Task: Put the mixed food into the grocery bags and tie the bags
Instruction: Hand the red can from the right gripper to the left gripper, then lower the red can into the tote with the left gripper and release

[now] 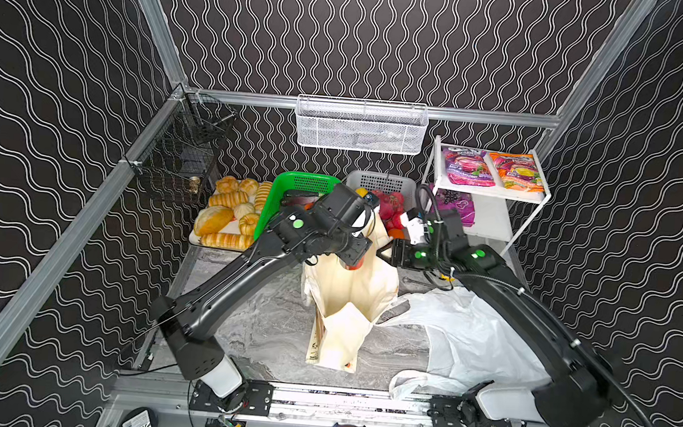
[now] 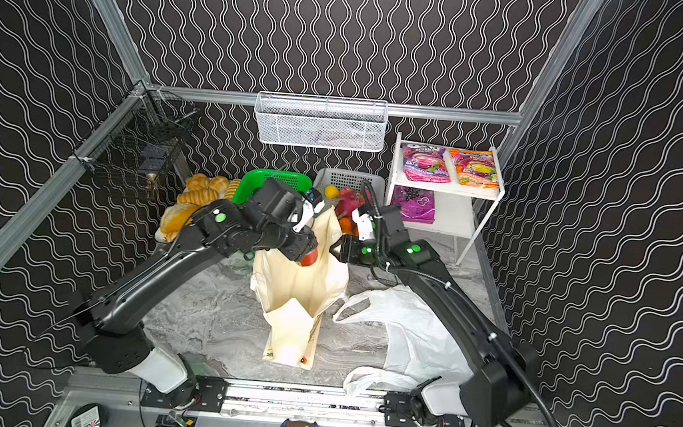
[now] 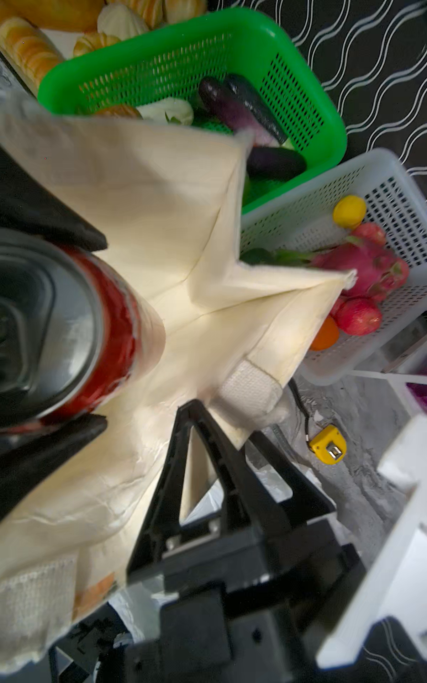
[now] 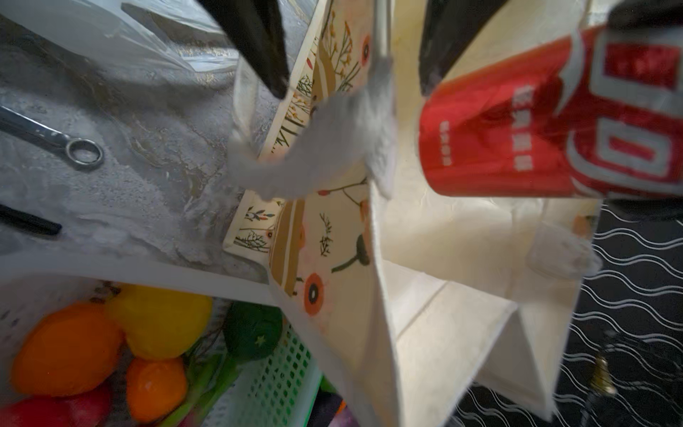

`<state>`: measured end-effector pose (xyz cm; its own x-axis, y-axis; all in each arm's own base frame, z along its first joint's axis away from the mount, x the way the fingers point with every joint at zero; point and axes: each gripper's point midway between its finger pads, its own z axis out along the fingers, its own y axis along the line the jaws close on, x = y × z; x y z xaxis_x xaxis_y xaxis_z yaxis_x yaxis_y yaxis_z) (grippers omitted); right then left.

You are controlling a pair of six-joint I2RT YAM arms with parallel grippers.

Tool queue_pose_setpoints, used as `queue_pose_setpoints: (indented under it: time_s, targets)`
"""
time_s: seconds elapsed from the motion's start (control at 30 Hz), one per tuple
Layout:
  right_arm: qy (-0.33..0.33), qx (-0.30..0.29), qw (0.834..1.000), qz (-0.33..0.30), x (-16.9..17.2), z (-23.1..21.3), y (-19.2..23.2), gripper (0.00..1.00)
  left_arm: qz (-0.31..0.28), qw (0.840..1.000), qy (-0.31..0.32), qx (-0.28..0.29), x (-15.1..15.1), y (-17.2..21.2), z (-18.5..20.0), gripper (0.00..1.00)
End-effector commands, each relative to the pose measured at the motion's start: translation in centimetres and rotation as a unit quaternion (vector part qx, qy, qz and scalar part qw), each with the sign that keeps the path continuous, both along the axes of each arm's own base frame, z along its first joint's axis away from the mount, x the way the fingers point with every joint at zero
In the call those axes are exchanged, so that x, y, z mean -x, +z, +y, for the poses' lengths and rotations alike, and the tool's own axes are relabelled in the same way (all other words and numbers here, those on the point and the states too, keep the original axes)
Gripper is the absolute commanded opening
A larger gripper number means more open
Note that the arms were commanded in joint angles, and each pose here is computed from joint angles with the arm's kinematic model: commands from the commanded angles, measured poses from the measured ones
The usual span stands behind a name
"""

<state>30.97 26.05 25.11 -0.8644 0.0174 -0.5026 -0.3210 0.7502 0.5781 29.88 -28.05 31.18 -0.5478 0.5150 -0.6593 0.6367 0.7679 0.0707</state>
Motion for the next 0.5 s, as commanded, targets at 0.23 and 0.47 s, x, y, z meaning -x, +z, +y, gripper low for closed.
queue_pose_setpoints:
  time_s: [0.23, 0.47]
  targets:
    - [-0.028, -0.009, 1.0, -0.011, 0.1, 1.6, 1.2, 0.02, -0.017, 1.0, 0.013, 0.016, -3.1, -4.0, -2.6, 0.22]
    - [-0.044, -0.011, 0.999, -0.009, 0.1, 1.4, 1.3, 0.02, -0.058, 0.996, 0.061, -0.005, -5.3, -7.6, -1.7, 0.23]
